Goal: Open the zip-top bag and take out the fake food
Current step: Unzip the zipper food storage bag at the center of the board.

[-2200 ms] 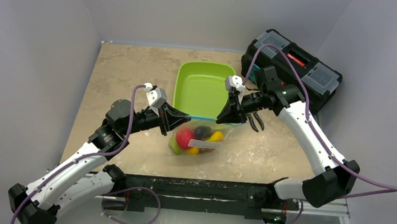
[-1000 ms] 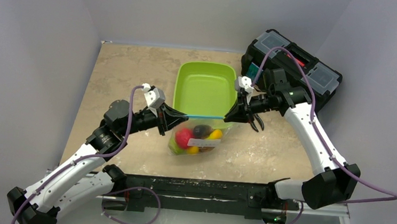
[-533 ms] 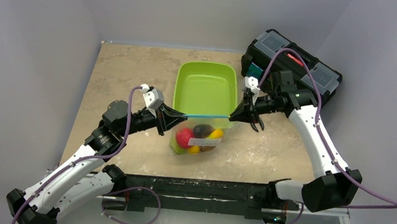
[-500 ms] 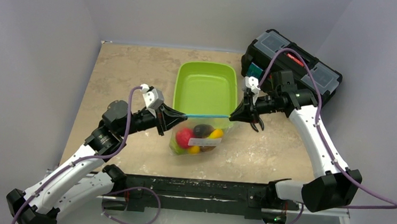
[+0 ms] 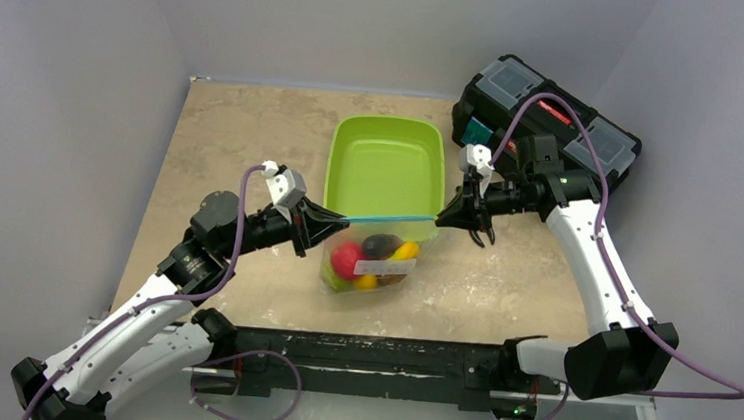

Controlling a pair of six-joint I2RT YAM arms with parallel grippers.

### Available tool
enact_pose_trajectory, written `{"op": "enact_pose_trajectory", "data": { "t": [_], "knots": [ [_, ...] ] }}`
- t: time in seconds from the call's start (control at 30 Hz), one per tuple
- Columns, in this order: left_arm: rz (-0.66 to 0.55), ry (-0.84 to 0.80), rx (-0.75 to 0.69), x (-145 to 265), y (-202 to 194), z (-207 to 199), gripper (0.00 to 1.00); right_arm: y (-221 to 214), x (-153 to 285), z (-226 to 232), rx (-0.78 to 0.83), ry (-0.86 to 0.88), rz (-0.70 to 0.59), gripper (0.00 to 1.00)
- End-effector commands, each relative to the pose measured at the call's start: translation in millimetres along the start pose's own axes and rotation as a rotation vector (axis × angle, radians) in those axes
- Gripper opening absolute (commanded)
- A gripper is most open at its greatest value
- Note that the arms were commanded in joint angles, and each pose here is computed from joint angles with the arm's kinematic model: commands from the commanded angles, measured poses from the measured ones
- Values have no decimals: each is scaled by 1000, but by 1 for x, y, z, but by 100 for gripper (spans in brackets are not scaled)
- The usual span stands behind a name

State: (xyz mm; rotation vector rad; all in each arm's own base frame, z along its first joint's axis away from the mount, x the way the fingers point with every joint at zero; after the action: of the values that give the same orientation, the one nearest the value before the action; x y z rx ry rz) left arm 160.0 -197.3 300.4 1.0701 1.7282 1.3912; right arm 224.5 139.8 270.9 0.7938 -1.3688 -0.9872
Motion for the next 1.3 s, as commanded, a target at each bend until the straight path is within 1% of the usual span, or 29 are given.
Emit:
{"op": "enact_pose_trajectory", "data": {
  "t": [0.0, 0.6, 1.27],
  "knots": [
    [-81, 23, -63, 6, 19, 1, 0, -11, 12, -5, 20, -75, 60, 0],
    [-78, 37, -69, 13, 17, 0, 0, -21, 20, -3, 52, -92, 117, 0],
    [-79, 41, -70, 17, 16, -1, 0, -32, 28, -6, 41, -108, 165, 0]
  ]
}}
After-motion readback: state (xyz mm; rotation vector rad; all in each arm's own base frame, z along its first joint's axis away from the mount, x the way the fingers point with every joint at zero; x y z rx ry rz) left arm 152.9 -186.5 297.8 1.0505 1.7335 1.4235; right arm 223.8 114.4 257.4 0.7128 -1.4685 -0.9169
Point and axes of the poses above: each gripper's point midway between its finger pads, its own x axis back along the fingers, its own z axis along the line the jaws close on, y = z × x, the point moved 5 cm from there along x, back along the fingers, and after that the axes turned 1 degree about x, right-handed, at the moved point
